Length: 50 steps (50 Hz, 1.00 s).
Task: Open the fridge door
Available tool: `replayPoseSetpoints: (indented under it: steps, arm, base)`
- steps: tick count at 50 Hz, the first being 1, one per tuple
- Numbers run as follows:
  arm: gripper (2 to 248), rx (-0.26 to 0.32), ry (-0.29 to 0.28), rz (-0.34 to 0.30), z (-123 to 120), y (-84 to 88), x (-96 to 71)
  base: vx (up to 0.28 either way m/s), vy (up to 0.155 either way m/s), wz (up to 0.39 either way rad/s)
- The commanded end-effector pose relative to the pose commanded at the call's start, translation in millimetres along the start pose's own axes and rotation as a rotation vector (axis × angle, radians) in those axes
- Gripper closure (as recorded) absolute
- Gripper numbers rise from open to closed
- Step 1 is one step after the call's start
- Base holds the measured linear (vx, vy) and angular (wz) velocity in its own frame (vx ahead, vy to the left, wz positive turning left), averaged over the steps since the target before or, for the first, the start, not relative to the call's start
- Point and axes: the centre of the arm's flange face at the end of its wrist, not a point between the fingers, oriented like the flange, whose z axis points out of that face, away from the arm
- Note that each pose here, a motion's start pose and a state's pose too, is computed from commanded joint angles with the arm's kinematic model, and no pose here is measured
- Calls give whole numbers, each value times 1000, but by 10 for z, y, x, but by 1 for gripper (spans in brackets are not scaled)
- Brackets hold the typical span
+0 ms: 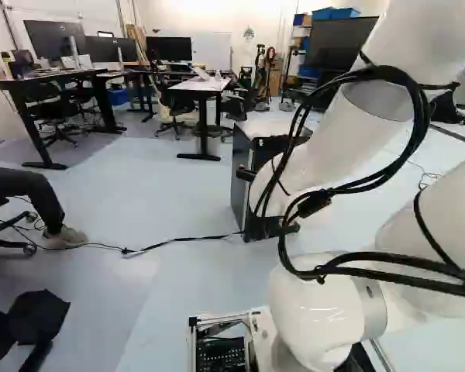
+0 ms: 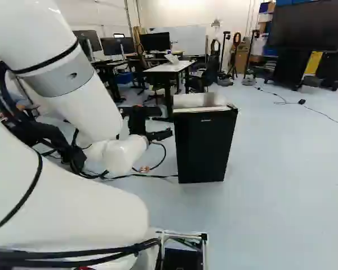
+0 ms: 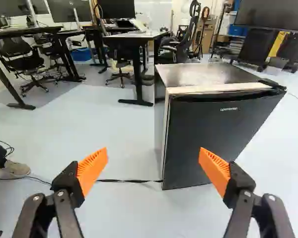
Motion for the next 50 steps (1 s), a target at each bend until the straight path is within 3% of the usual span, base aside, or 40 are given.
replayPoseSetpoints:
  steps: [50]
  arm:
    - [3, 0, 0, 0, 0, 0, 0]
  base:
    - [0, 0, 0]
